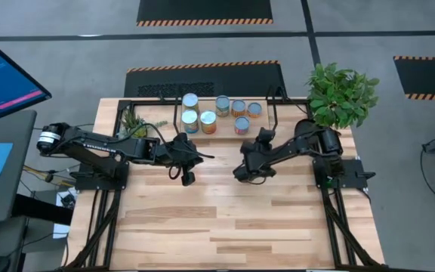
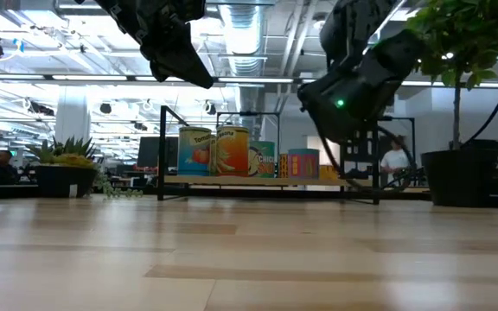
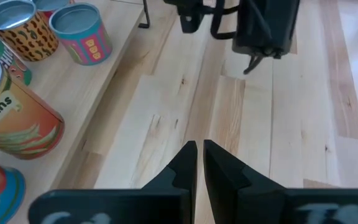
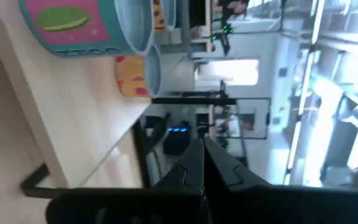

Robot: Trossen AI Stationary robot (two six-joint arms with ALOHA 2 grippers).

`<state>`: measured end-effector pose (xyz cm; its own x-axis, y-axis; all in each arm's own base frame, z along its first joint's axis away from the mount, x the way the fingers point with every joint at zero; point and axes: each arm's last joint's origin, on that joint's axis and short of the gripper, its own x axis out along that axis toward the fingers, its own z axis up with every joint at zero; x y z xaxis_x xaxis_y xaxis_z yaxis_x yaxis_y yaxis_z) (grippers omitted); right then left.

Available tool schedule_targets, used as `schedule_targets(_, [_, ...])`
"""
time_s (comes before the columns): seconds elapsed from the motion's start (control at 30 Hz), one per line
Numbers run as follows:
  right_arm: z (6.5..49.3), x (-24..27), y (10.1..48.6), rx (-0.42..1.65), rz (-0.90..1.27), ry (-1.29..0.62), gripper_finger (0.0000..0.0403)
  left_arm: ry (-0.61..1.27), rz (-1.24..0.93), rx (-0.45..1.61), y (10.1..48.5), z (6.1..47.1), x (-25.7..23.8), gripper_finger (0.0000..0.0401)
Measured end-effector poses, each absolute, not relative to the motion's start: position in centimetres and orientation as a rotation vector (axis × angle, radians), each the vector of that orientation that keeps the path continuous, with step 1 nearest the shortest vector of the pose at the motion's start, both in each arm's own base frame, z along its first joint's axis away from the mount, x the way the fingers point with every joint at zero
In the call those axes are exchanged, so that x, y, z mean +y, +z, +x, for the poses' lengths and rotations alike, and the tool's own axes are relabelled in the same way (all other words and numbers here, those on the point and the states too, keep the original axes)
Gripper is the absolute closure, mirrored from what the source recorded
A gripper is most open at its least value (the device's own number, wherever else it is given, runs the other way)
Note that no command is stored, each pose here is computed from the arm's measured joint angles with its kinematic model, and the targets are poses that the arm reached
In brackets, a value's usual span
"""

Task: Pick and place cans onto a shelf
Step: Adjust the canned pineapple on the shelf

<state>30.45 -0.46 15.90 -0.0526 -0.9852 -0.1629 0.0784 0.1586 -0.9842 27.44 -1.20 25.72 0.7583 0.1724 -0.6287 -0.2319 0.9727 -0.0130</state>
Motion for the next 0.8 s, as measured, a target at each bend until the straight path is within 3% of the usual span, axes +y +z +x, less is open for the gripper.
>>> schedule_targets(0.27, [29.8, -1.5, 18.5, 1.21, -0.962, -1.216, 0.0391, 0.222, -0.093, 0.673, 25.7, 27.5, -1.2, 0.0386])
schedule_targets(0.5, [29.7, -4.1, 20.2, 1.347, -1.003, -1.177, 0.0392, 0.227, -0.109, 0.667, 25.8, 27.5, -1.2, 0.0386])
schedule_targets(0.67, [31.1, -4.5, 20.7, 1.442, -0.866, -0.924, 0.0392, 0.231, -0.111, 0.667, 25.8, 27.5, -1.1, 0.0386])
schedule_targets(0.8, [32.4, -5.3, 22.2, 1.374, -0.794, -0.682, 0.0393, 0.233, -0.111, 0.667, 25.8, 27.5, -1.1, 0.0386])
